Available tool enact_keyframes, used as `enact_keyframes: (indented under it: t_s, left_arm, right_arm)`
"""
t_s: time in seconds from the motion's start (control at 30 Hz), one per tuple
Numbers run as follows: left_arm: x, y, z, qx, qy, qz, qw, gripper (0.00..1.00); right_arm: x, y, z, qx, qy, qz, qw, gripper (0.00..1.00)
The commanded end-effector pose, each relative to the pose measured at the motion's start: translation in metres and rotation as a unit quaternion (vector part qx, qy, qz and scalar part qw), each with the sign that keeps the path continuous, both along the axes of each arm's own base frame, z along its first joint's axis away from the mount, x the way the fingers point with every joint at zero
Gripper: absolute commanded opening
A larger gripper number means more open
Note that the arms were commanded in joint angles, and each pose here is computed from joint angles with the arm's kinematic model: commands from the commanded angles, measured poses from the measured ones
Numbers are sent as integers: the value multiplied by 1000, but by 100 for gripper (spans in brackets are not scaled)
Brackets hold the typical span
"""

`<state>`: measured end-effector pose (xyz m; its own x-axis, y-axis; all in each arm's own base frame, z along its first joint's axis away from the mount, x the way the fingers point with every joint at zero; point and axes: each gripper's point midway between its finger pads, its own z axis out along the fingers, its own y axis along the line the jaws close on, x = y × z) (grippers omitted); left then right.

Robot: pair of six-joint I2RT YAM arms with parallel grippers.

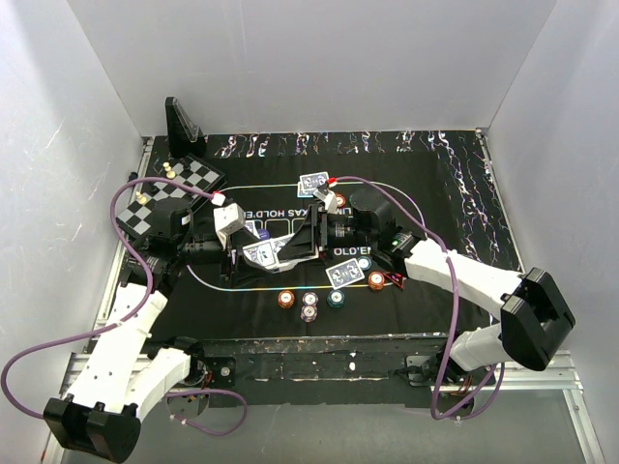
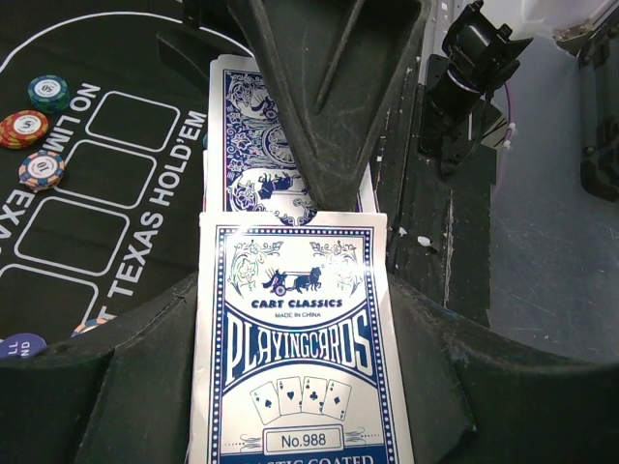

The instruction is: Distribute texas hold em gaming equipment

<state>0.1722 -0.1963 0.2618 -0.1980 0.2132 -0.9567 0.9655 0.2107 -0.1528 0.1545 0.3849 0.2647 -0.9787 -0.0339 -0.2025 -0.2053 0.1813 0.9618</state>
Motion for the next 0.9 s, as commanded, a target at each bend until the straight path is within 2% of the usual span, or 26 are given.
enact_keyframes:
  t_s: [0.0,0.03,0.17,0.23,0.27,0.3,0.43,0.5,0.6,0.73,0.87]
  left_arm:
    - [-3,-1,7,-10,-19,-6,1000,21]
    - [-3,-1,7,-9,-22,-6,1000,22]
    - [-2,1,3,-3,-26,1,1000,29]
    - [-2,2,3,-2,-30,1,1000,34]
    - [-2,2,3,-2,-34,0,999,39]
    - [-2,2,4,-1,-38,0,999,50]
    - [0,3,3,6,-60,-1,998,57]
    - [3,5,4,12,-76,3,997,66]
    - [7,7,7,22,-100,5,995,73]
    - [9,8,5,37,-100,-1,994,89]
    - [7,7,1,41,-98,-11,994,89]
  right_arm:
    - [3,6,30,62,-10,-4,998,56]
    - [3,7,29,67,-6,-3,998,51]
    - [3,9,30,84,9,-3,996,20]
    - [4,9,30,80,9,-5,997,11]
    - [4,9,29,79,8,-6,997,10]
    - [4,8,30,78,7,-6,997,9]
    - [4,7,29,66,6,-11,998,5]
    - [5,7,25,57,9,-12,998,5]
    - [6,7,21,41,13,-16,999,3]
    - [7,8,19,37,15,-18,999,1]
    - [8,8,18,35,16,-19,999,1]
